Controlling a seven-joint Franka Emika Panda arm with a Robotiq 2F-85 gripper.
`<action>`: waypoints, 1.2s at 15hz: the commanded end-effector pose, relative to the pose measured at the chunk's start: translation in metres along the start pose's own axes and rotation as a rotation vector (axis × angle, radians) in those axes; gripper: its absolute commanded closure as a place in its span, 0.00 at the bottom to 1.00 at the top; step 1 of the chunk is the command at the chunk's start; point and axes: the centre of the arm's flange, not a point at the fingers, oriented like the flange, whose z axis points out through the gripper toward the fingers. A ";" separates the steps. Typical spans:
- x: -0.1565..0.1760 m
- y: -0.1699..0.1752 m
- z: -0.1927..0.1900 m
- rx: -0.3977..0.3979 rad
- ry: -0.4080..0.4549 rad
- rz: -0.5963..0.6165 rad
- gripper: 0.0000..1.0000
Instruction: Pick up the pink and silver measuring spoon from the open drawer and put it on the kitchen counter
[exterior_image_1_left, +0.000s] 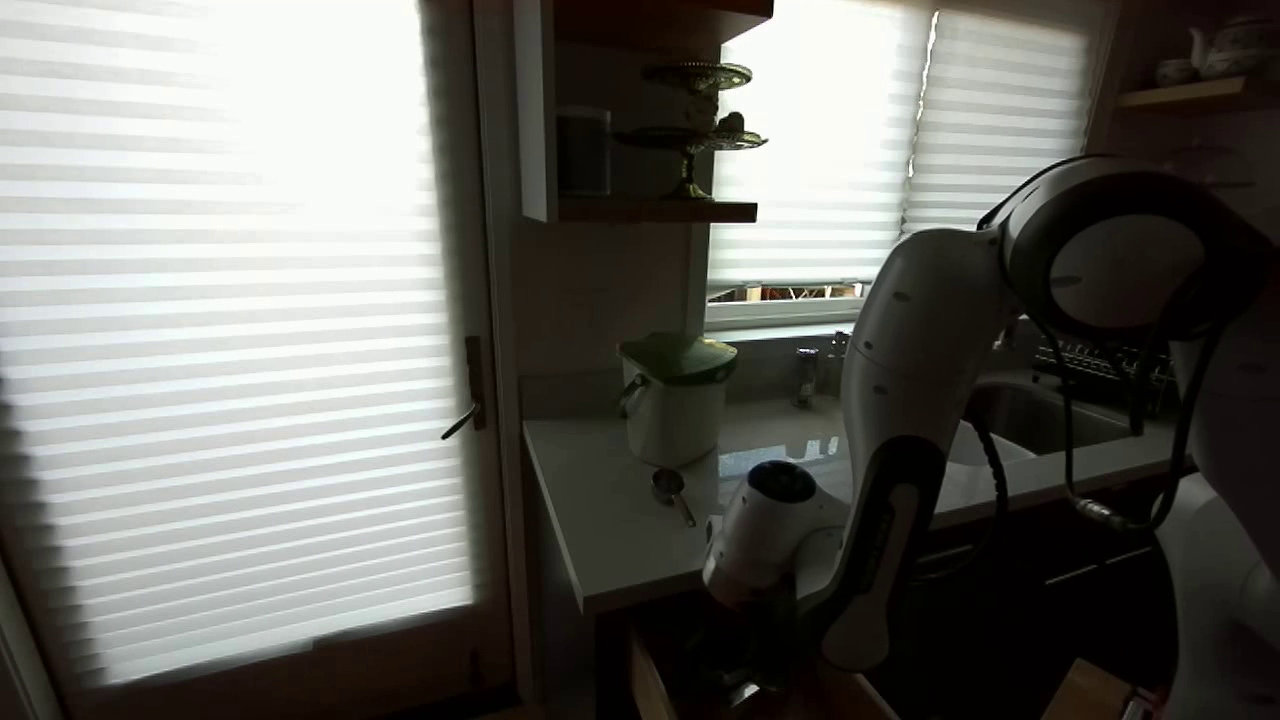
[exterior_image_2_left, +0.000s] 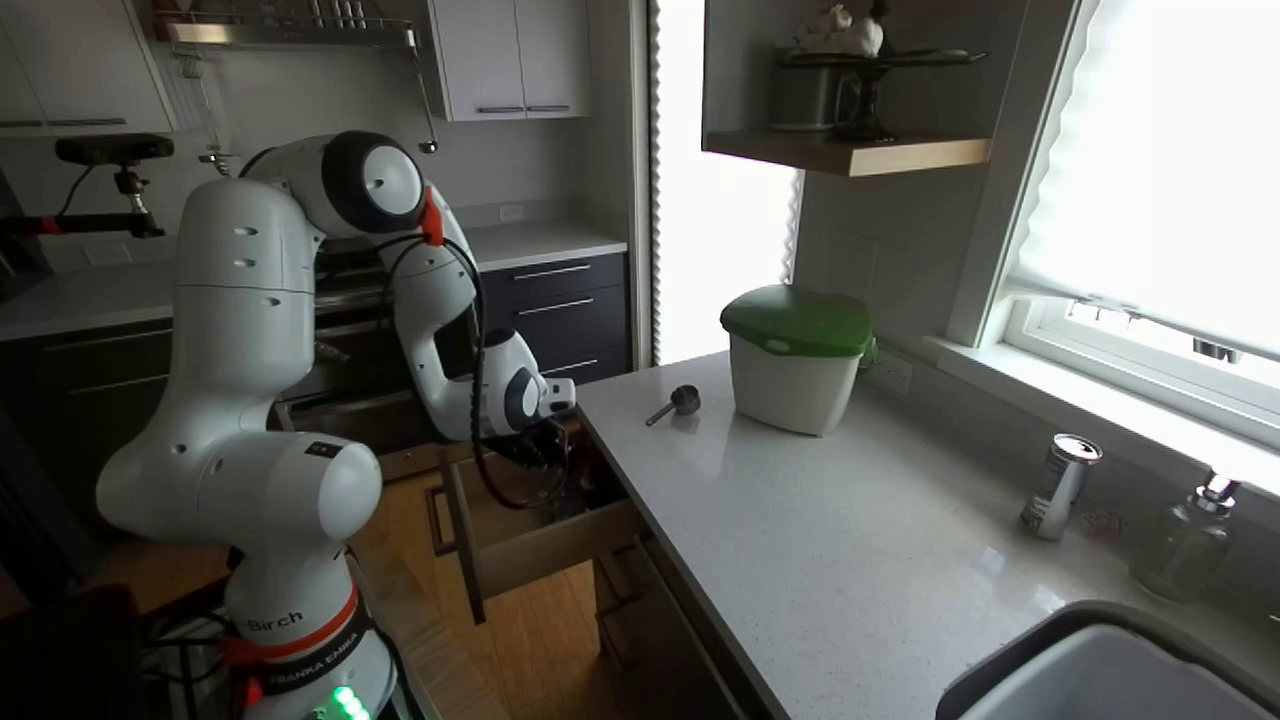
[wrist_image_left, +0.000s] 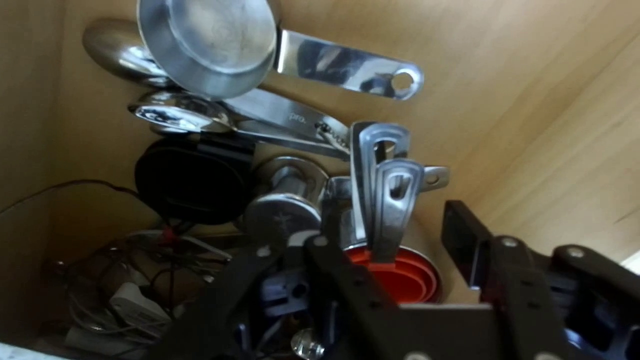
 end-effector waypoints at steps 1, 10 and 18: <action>0.000 -0.001 0.010 0.008 0.001 -0.007 0.49; -0.001 0.001 0.003 -0.007 0.004 -0.007 0.70; 0.001 0.004 0.000 -0.009 0.009 -0.011 0.95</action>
